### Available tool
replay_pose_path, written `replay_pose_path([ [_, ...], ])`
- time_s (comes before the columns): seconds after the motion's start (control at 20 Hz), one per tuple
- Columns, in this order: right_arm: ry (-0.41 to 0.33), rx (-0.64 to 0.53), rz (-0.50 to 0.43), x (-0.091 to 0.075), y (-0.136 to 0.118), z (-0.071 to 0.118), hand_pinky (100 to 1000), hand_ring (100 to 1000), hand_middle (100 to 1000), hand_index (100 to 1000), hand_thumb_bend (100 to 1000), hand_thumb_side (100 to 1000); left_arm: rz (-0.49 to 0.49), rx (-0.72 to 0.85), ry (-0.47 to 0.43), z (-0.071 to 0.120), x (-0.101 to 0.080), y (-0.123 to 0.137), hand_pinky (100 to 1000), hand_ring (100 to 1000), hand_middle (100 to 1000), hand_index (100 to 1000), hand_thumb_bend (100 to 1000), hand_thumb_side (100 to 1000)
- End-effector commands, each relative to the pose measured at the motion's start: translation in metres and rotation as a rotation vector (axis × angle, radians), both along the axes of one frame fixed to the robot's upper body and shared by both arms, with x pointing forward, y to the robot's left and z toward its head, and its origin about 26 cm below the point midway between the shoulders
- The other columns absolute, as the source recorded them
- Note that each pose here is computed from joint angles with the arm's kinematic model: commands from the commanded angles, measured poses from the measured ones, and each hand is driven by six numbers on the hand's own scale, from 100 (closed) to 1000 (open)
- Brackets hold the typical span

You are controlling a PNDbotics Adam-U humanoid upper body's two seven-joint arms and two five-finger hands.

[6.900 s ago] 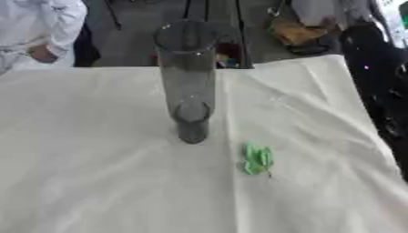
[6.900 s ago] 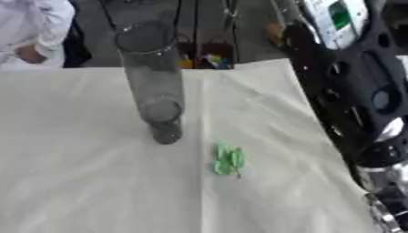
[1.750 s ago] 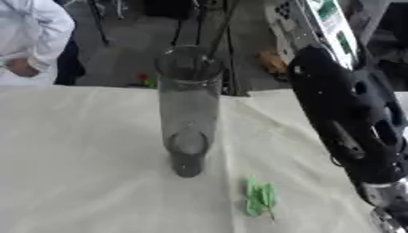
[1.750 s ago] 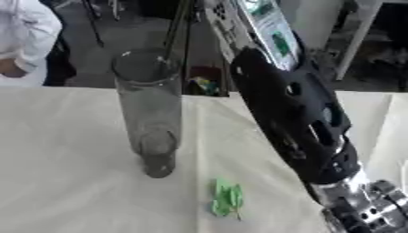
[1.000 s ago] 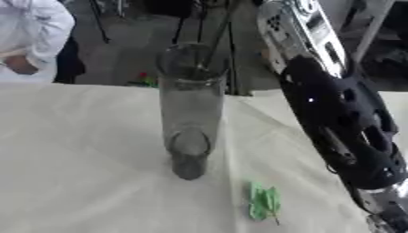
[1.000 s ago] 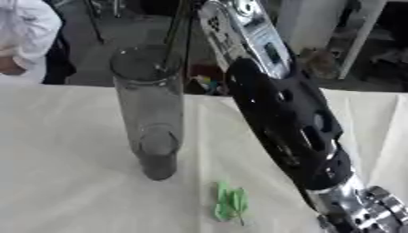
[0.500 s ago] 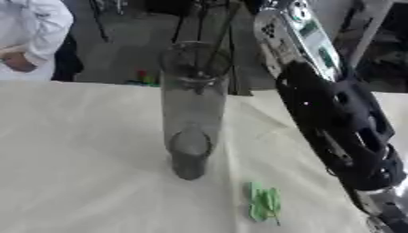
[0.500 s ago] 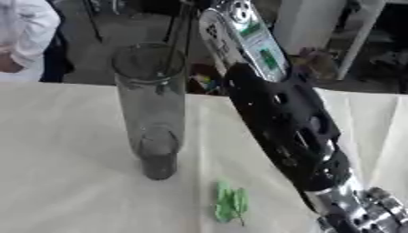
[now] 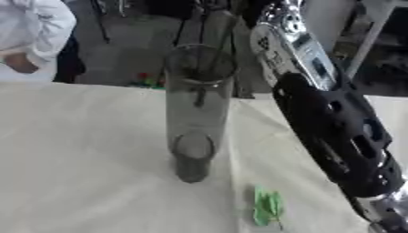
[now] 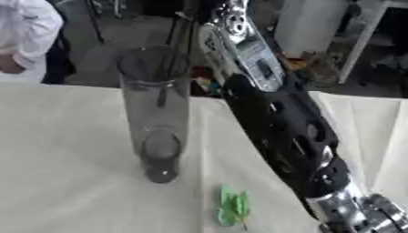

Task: Arrange flowers into the vase.

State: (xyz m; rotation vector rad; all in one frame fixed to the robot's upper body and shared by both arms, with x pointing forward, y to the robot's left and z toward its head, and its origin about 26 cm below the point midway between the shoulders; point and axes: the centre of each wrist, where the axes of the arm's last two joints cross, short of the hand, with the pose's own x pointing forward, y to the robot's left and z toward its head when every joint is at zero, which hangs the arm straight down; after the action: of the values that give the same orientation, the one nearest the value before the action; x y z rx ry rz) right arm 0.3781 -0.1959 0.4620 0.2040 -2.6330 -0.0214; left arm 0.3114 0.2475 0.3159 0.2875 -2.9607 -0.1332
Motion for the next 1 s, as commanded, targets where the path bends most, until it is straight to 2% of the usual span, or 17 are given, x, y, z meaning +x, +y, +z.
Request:
replay_pose_path([
  [0.05, -0.016, -0.012, -0.026, -0.0042, -0.0037, 0.0071, 100, 100, 100, 100, 100, 756, -0.005, -0.001, -0.038, 0.0087, -0.005, 0.0008, 839, 944, 890, 945, 100, 1000],
  [0.7, 0.071, -0.019, -0.038, -0.0024, 0.0002, 0.0016, 100, 152, 100, 100, 100, 779, -0.007, -0.008, -0.042, 0.0097, -0.0051, 0.0006, 839, 943, 890, 945, 100, 1000],
  [0.85, 0.075, -0.04, -0.053, -0.0033, 0.0002, 0.0006, 100, 208, 100, 100, 100, 826, -0.008, -0.008, -0.043, 0.0098, -0.0051, 0.0006, 839, 943, 890, 945, 100, 1000],
  [1.0, 0.073, -0.069, -0.077, -0.0055, -0.0005, 0.0011, 125, 238, 100, 100, 100, 835, -0.006, -0.008, -0.042, 0.0096, -0.0052, 0.0011, 839, 943, 890, 945, 100, 1000],
])
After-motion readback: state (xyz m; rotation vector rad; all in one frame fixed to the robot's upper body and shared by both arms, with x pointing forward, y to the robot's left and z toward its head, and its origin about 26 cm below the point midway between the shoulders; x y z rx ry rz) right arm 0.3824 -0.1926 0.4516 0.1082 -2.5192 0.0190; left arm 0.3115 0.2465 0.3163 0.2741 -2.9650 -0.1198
